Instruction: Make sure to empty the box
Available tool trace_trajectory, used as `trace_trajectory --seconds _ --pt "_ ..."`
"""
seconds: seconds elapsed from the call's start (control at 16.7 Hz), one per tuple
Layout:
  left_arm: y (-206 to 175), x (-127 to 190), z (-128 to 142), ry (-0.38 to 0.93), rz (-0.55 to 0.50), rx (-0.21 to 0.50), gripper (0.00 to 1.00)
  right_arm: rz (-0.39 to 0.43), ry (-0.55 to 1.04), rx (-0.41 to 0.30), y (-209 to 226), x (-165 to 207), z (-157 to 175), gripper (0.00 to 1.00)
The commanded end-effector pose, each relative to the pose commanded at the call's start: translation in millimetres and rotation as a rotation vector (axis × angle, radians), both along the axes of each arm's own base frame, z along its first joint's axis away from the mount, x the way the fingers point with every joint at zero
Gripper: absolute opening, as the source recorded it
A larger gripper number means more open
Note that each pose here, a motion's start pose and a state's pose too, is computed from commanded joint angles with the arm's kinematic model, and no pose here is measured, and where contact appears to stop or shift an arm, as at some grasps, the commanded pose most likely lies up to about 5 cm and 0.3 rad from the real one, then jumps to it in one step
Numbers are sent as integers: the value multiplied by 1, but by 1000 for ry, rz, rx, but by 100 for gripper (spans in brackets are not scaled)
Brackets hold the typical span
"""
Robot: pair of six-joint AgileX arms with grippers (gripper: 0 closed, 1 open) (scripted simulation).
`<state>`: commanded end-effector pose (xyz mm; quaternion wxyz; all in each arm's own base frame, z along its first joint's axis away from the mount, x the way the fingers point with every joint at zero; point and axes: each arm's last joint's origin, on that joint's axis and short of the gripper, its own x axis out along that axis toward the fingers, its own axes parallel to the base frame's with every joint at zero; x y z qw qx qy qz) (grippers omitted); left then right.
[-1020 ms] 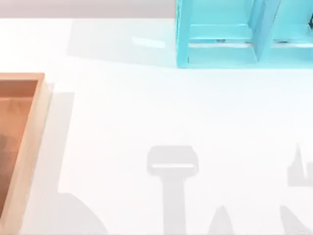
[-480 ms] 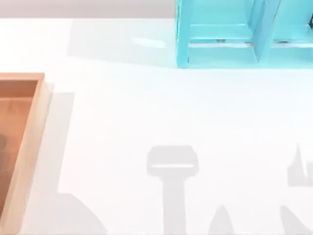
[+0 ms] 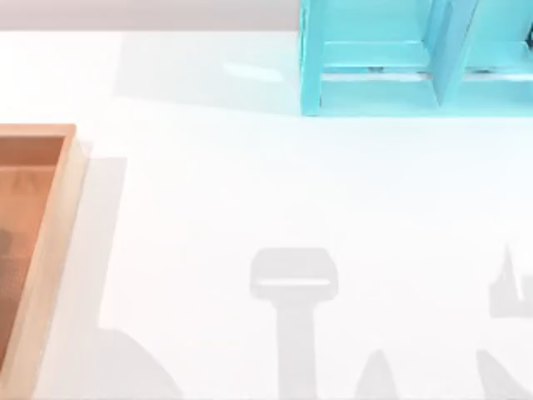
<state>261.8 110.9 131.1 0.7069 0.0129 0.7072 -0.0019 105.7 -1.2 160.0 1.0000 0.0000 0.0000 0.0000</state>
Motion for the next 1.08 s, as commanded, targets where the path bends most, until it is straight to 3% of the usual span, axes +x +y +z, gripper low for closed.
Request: trace_trajectory --seconds 0.36,0.9,1.08 --pt "0 2 14 4 -5 -3 0 0 0 0 0 0 0 100" --pt "0 4 107 2 -5 -5 0 0 0 0 0 0 0 100" --pt "0 1 127 -1 -3 -1 0 0 0 0 0 0 0 100"
